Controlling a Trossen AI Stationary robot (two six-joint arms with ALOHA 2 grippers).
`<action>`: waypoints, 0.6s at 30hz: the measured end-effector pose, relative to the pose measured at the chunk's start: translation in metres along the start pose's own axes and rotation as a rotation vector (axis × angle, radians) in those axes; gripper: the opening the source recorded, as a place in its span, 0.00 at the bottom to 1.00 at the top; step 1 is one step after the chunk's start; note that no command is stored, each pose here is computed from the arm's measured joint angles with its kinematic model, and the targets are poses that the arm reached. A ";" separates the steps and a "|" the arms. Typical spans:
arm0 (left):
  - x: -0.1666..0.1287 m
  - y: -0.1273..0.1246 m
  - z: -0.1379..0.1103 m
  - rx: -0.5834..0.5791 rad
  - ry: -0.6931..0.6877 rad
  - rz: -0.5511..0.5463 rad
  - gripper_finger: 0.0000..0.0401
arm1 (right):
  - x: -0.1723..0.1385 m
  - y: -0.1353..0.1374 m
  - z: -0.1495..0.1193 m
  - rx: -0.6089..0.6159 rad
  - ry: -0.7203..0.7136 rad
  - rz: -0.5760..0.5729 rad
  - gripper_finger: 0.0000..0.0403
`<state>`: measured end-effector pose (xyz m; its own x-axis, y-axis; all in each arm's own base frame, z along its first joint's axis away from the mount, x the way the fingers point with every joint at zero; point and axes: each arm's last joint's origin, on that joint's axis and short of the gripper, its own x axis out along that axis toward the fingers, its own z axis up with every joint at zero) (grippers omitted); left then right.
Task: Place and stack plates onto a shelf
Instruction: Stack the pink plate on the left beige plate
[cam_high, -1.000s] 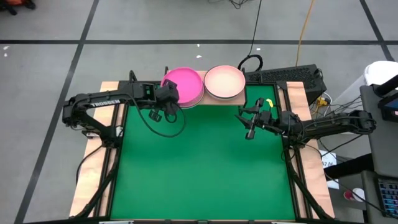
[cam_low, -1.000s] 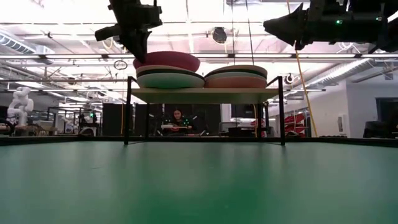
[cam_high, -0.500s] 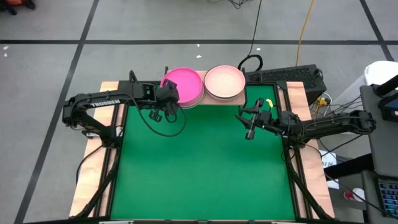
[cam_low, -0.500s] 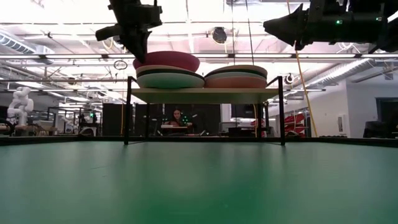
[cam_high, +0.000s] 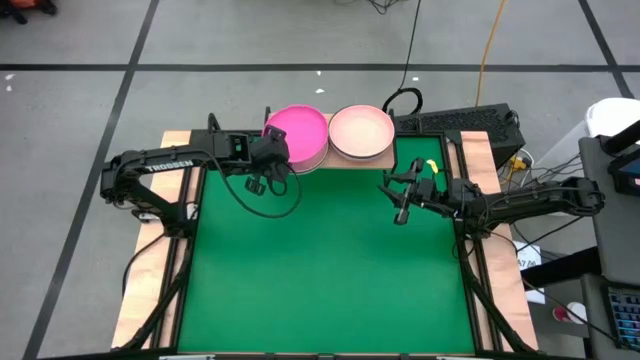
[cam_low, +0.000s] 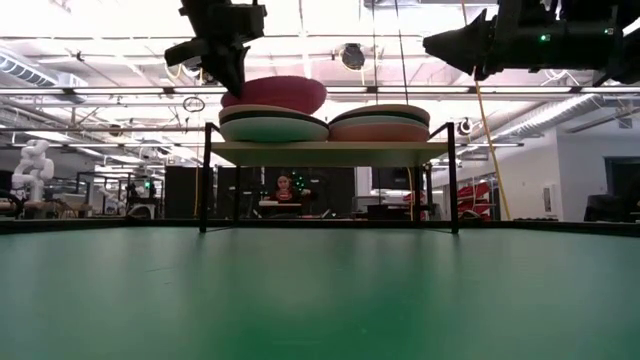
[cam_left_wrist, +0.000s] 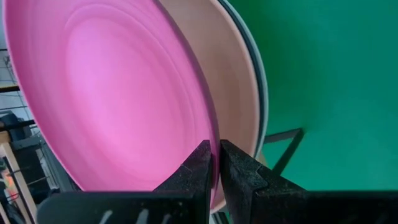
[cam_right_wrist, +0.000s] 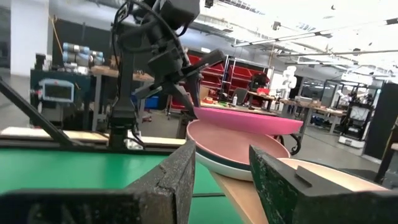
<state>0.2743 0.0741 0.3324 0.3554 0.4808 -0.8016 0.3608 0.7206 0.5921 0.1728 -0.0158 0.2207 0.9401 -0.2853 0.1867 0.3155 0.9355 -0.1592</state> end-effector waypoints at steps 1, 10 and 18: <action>0.000 0.000 0.000 -0.003 -0.004 0.004 0.08 | 0.000 0.000 0.000 -0.014 0.002 0.001 0.33; 0.000 0.005 0.004 -0.027 -0.044 0.043 0.08 | 0.000 0.000 0.000 -0.013 0.000 0.004 0.33; -0.001 0.011 0.010 -0.061 -0.101 0.106 0.08 | 0.000 0.000 0.000 -0.013 0.000 0.004 0.33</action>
<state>0.2864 0.0768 0.3407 0.4747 0.5053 -0.7207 0.2650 0.6987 0.6645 0.1729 -0.0157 0.2206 0.9414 -0.2817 0.1858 0.3135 0.9338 -0.1726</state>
